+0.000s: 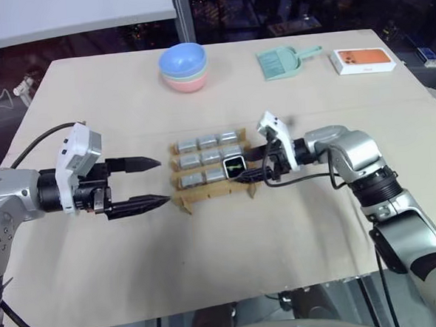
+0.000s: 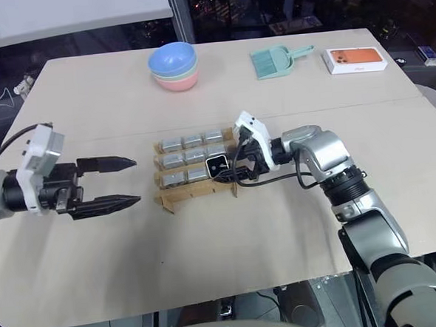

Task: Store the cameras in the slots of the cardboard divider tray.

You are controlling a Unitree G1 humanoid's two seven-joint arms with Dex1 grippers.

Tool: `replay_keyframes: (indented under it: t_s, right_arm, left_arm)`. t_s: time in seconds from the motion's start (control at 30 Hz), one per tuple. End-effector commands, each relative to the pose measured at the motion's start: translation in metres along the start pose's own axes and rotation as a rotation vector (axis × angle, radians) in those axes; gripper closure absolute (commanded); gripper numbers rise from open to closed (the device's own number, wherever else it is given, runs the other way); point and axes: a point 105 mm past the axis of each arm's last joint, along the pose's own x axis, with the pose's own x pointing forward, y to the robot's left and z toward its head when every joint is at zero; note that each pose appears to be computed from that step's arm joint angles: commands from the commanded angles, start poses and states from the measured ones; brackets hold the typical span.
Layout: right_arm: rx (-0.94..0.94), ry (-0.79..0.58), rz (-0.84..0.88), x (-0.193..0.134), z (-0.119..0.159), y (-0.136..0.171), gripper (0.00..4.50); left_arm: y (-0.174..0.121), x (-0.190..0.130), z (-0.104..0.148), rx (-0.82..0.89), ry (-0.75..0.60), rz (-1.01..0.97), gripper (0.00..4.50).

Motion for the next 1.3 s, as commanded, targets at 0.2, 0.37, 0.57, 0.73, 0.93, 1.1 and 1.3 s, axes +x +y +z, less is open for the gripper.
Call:
replay_keyframes:
  t_s: [0.2,0.37,0.57,0.73,0.93,1.1,1.3]
  right_arm:
    - [0.014,-0.066,0.046,0.001,0.012,0.010,3.89]
    - [0.010,-0.081,0.045,-0.001,0.013,0.012,3.99]
    - [-0.116,-0.138,0.046,-0.003,0.021,0.017,3.99]
    - [-0.344,-0.235,0.034,-0.008,0.031,0.022,3.99]
    - [-0.466,-0.167,0.008,-0.009,0.008,0.012,3.99]
    - [-0.521,-0.123,-0.013,-0.008,-0.009,0.005,3.99]
    - [-0.556,-0.129,-0.037,-0.008,-0.016,-0.003,3.99]
  left_arm:
    - [0.001,-0.004,0.007,0.042,0.003,0.014,0.00]
    - [0.002,-0.004,0.007,0.044,0.003,0.014,0.00]
    - [0.003,-0.004,0.008,0.045,0.001,0.014,0.00]
    - [0.003,-0.005,0.009,0.045,-0.001,0.016,0.00]
    - [0.004,-0.005,0.011,0.049,-0.002,0.016,0.00]
    - [0.005,-0.007,0.013,0.053,0.000,0.019,0.00]
    - [0.004,-0.007,0.014,0.041,0.004,0.008,0.00]
